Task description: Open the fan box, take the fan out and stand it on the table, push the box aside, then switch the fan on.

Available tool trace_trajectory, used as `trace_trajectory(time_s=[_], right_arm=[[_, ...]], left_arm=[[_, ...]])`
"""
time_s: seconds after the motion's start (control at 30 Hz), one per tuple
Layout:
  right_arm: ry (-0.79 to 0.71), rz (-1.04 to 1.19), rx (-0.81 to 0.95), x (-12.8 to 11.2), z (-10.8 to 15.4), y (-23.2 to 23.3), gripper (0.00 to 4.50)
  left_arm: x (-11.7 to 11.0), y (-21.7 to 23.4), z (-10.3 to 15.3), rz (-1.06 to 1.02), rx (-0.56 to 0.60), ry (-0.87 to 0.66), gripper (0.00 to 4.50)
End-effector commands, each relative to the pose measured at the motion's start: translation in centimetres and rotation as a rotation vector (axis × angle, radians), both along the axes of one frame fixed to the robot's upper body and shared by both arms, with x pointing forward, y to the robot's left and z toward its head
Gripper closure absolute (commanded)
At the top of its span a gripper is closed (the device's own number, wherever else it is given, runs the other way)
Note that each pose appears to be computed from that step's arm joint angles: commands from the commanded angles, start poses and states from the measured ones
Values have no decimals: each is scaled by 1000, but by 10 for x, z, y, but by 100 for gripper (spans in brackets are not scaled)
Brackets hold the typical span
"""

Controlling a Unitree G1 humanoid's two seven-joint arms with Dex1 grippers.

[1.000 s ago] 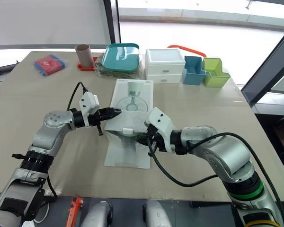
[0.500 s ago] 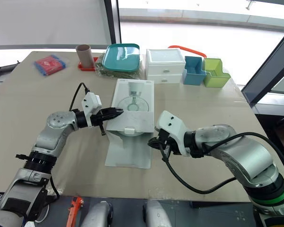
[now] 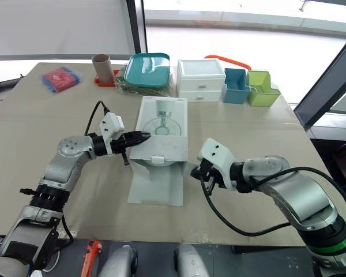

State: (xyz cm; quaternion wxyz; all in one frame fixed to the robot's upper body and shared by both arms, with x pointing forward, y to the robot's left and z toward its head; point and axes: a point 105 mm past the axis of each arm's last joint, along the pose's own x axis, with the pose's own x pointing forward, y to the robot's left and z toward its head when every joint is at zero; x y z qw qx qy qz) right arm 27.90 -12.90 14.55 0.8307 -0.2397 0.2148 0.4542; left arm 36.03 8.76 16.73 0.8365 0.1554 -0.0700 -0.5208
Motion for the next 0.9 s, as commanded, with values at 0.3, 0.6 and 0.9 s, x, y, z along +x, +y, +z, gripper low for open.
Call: trace_trajectory(time_s=[0.3, 0.6, 0.9], right_arm=[[-85, -93, 64, 24, 9, 8, 445], [-83, -107, 105, 27, 15, 9, 445], [-73, -65, 177, 22, 26, 22, 445]], left_arm=[[-1, 7, -5, 20, 37, 1, 450], [-1, 8, -5, 25, 30, 3, 450], [0, 6, -5, 28, 23, 1, 450]])
